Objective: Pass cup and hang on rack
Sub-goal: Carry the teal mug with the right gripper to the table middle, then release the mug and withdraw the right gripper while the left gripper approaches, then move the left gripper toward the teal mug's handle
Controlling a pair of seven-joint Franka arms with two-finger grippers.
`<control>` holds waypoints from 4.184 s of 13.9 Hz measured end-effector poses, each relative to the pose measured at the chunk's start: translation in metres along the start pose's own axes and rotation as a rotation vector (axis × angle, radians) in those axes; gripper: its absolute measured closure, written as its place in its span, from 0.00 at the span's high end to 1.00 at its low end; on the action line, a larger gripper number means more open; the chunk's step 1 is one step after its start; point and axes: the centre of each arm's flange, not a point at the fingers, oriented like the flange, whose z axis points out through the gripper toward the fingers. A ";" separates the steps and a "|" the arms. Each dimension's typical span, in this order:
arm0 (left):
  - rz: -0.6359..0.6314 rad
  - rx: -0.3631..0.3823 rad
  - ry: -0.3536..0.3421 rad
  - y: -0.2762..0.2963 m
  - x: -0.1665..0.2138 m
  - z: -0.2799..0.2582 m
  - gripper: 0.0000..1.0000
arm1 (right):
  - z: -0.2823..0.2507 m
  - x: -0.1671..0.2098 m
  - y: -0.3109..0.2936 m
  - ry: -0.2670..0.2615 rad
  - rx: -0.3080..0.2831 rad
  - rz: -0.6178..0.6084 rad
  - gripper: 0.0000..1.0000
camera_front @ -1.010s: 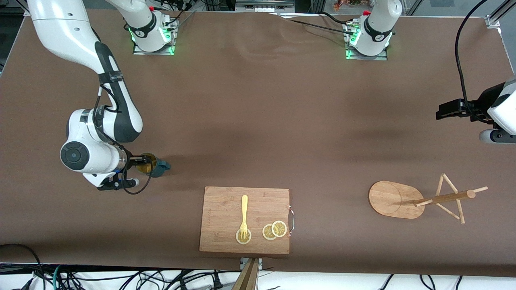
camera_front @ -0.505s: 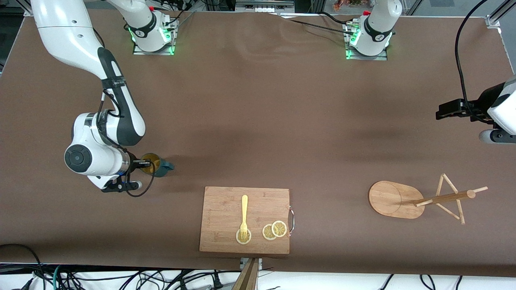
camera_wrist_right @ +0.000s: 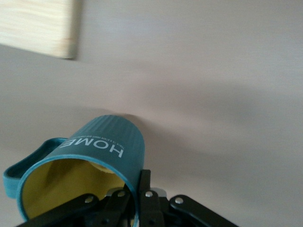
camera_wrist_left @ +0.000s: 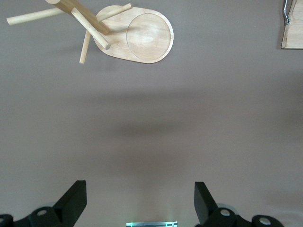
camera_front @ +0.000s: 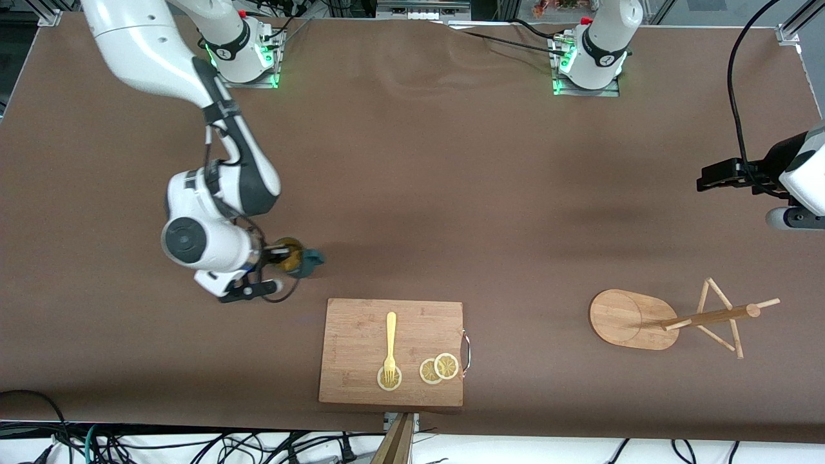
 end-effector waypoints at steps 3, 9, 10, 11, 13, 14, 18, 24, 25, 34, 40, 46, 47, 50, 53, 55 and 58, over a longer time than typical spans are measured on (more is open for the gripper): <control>0.000 0.000 0.000 0.000 0.000 0.000 1.00 | -0.010 -0.022 -0.116 0.015 -0.010 0.035 0.04; 0.000 0.000 0.000 0.000 0.000 0.000 1.00 | 0.029 -0.103 -0.319 0.022 -0.037 0.025 0.04; 0.000 0.000 0.000 0.000 0.000 0.000 1.00 | 0.037 -0.113 -0.338 0.029 -0.035 0.023 0.04; 0.000 0.000 -0.001 0.000 0.000 0.000 1.00 | 0.046 -0.121 -0.353 0.037 -0.032 0.027 0.04; 0.000 0.000 -0.002 0.000 0.001 0.001 1.00 | 0.064 -0.132 -0.372 0.045 -0.030 0.032 0.04; 0.000 0.000 -0.002 0.000 0.001 0.001 1.00 | 0.072 -0.136 -0.378 0.043 -0.033 0.031 0.04; 0.000 0.000 -0.005 0.000 0.002 0.003 1.00 | 0.080 -0.136 -0.380 0.045 -0.036 0.031 0.11; 0.019 0.003 -0.014 0.012 0.005 0.008 1.00 | 0.029 -0.129 -0.381 0.030 -0.019 0.056 0.41; 0.019 0.003 -0.015 0.012 0.005 0.008 1.00 | 0.000 -0.126 -0.378 0.026 -0.014 0.065 0.41; 0.088 0.018 -0.039 0.056 0.010 0.021 1.00 | -0.221 -0.052 -0.085 0.046 0.016 0.278 1.00; 0.314 -0.044 -0.143 0.063 0.002 0.058 1.00 | -0.289 -0.107 0.054 0.040 0.021 0.217 1.00; 0.815 -0.203 -0.208 0.090 -0.014 0.131 1.00 | -0.300 -0.174 0.121 0.027 -0.003 0.163 1.00; 0.877 -0.234 -0.199 0.087 -0.013 0.146 1.00 | -0.299 -0.177 0.121 0.029 -0.012 0.150 1.00; 1.032 -0.336 -0.110 0.086 -0.009 0.184 1.00 | -0.301 -0.177 0.121 0.052 -0.054 0.105 1.00; 1.145 -0.500 0.073 0.070 -0.007 0.228 1.00 | -0.301 -0.176 0.133 0.071 -0.058 0.074 1.00; 1.217 -0.582 0.207 0.057 -0.012 0.265 1.00 | -0.299 -0.175 0.136 0.072 -0.059 0.067 1.00; 1.263 -0.639 0.354 0.058 -0.021 0.301 1.00 | -0.297 -0.173 0.131 0.074 -0.060 0.059 1.00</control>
